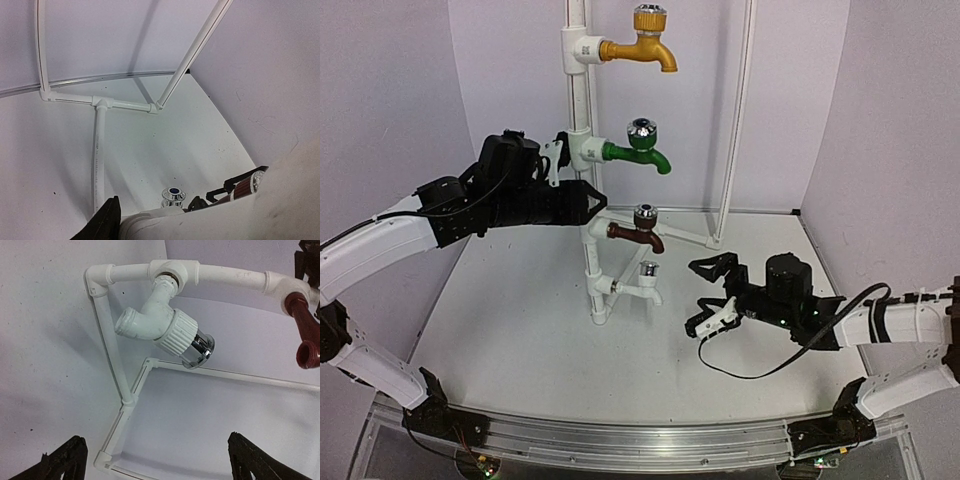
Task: Install the water faucets
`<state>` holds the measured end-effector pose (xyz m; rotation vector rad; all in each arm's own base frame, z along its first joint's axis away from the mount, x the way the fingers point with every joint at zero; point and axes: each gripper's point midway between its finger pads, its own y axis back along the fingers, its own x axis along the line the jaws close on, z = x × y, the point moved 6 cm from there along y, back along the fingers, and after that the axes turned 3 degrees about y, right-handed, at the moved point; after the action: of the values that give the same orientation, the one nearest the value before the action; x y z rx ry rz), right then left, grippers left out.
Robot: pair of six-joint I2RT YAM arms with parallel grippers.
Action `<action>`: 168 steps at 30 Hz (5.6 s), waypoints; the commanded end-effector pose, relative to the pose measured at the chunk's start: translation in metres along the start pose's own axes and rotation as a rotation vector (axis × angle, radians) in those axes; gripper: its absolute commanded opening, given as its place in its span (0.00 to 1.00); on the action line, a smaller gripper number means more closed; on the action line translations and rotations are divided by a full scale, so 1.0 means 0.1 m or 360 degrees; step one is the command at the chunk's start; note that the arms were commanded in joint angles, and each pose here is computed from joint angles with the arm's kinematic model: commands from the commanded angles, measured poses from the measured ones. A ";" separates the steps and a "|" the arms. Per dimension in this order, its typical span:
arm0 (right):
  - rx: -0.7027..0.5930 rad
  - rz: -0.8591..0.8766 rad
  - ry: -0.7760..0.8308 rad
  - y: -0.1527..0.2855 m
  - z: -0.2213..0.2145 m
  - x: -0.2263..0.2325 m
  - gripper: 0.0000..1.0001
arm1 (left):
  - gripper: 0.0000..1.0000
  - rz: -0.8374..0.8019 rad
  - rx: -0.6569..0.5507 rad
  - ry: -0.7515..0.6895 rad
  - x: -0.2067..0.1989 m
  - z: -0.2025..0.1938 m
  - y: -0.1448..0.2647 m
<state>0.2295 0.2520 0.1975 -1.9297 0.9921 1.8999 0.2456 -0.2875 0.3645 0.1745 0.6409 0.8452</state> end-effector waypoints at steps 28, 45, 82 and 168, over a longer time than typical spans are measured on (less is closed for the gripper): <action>-0.0211 -0.0398 0.0486 -0.38 0.32 -0.36 0.98 | 0.68 -0.0383 0.0067 -0.0165 -0.26 0.09 0.31; -0.0177 -0.0386 0.0560 -0.37 0.33 -0.32 0.95 | 0.61 -0.0329 -0.0368 -0.0428 -0.17 0.21 0.17; -0.0459 -0.0469 0.0754 -0.86 0.72 -0.31 0.88 | 0.00 -0.0107 0.0001 -0.0756 0.26 -0.16 0.59; -0.0544 0.0235 -0.2573 0.11 1.21 -0.56 0.00 | 1.00 -0.0133 -0.0145 0.0177 0.20 0.11 1.13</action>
<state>0.1526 0.3289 0.2233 -0.3400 0.3930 2.5856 0.2082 -0.2177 0.3769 0.1222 0.6207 0.8038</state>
